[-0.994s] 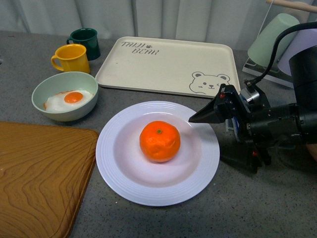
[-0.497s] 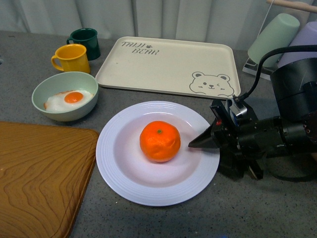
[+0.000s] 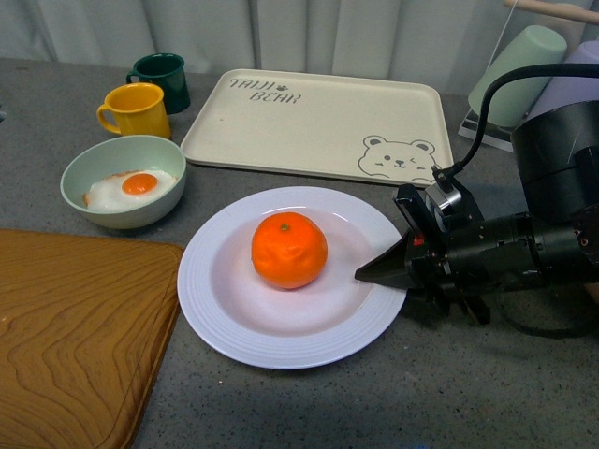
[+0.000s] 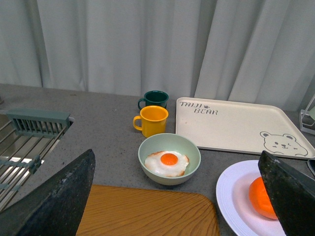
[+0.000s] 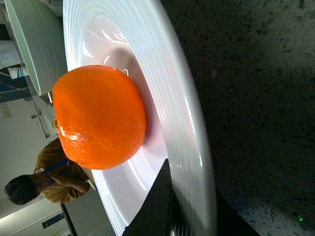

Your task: Place orange and plate with both arms

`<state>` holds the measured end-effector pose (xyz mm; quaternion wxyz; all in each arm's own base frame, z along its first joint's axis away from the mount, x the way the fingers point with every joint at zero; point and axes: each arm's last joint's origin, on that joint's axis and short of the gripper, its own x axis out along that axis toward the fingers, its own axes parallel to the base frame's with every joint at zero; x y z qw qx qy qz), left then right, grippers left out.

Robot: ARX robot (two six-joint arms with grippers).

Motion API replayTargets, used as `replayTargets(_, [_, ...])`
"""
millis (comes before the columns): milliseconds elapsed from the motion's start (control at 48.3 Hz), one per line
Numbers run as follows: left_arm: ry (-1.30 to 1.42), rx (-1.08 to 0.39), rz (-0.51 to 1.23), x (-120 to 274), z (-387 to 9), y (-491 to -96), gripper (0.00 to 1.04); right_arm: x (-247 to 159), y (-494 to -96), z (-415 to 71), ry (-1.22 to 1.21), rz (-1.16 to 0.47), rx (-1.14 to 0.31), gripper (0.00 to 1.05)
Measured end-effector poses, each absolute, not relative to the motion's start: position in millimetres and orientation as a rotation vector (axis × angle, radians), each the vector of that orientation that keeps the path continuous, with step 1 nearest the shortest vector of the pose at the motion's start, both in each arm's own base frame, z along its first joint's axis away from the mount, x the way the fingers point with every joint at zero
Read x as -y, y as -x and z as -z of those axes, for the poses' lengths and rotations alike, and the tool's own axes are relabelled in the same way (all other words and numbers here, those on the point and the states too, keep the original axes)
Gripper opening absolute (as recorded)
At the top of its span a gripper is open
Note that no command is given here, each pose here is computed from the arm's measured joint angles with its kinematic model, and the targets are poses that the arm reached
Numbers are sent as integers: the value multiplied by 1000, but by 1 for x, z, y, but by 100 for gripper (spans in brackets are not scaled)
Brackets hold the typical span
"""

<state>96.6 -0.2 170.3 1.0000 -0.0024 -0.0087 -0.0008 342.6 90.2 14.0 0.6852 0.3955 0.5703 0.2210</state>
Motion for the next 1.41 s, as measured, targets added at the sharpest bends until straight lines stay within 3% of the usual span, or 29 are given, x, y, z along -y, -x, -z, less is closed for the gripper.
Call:
replayTargets(373, [4, 17, 2, 0, -170, -97, 98, -81, -359, -37, -939, -517, -1077, 4])
replayTargets(663, [5, 17, 2, 0, -170, -97, 98, -86, -408, -64, -1006, -511, -948, 4])
replayTargets(1408, [4, 17, 2, 0, -170, -97, 98, -114, -517, -51, -1077, -391, -1033, 4])
